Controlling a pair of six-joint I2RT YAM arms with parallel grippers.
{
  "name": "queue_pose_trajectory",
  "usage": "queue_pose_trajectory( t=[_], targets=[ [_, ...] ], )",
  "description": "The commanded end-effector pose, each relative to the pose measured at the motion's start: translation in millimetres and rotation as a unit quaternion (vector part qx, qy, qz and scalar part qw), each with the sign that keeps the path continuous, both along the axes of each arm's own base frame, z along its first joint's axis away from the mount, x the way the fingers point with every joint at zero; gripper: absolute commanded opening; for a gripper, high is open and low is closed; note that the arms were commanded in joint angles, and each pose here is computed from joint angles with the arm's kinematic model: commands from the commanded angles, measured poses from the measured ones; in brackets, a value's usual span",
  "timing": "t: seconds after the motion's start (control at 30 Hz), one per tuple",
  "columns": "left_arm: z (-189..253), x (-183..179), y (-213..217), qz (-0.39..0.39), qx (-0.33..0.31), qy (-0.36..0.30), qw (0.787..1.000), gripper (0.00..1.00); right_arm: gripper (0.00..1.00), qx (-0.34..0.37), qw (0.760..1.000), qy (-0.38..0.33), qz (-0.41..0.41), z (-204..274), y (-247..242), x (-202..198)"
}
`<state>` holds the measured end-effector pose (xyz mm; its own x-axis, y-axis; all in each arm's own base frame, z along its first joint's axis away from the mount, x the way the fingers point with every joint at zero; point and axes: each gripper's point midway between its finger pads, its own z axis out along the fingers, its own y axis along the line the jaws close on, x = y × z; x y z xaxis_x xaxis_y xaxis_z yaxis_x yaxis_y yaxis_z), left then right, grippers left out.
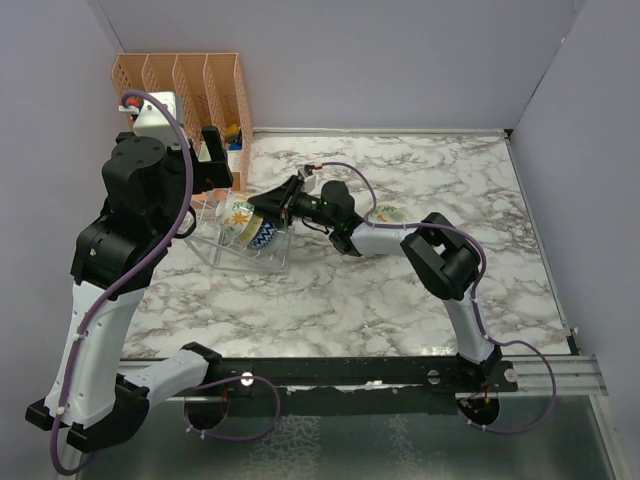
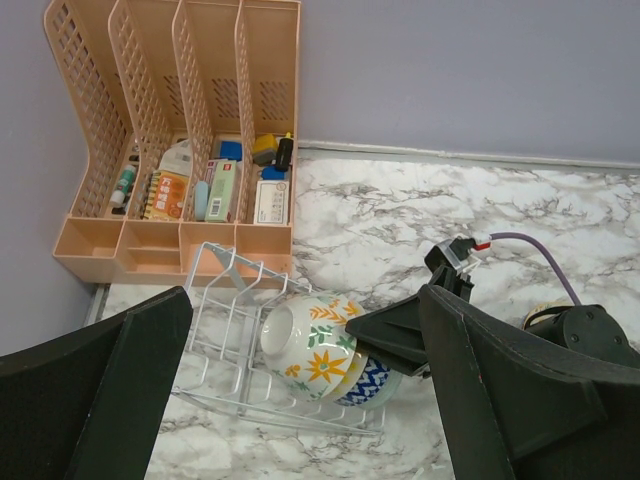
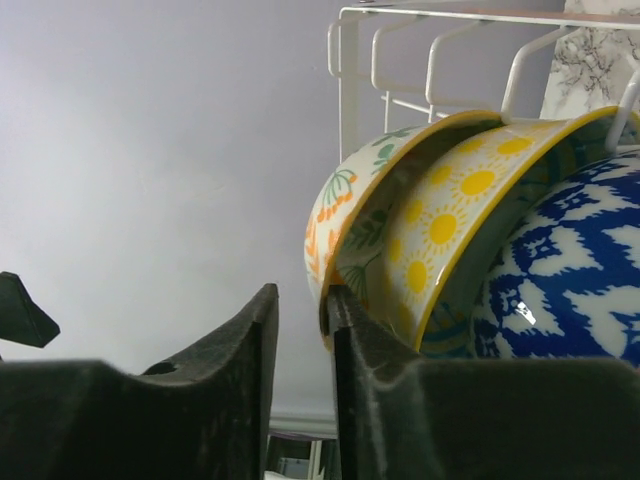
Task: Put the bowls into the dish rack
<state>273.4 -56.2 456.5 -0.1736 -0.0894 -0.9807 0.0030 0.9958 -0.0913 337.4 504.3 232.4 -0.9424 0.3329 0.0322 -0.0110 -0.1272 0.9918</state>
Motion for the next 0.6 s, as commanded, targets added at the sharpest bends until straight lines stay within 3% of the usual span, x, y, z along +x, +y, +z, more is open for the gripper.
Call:
queue_pose_trajectory(
  t=[0.0,0.1,0.57],
  targets=[
    [2,1,2,0.005,0.006,-0.007,1.000,0.99,0.31,-0.013,1.000,-0.021,0.014,0,3,-8],
    [2,0,2,0.004,0.005,-0.007,1.000,0.99,0.37,-0.033,0.999,-0.021,0.013,-6,3,-8],
    [4,0,2,0.005,0.005,-0.009,1.000,0.99,0.40,-0.105,0.994,-0.042,0.005,-2,-16,-23]
  ],
)
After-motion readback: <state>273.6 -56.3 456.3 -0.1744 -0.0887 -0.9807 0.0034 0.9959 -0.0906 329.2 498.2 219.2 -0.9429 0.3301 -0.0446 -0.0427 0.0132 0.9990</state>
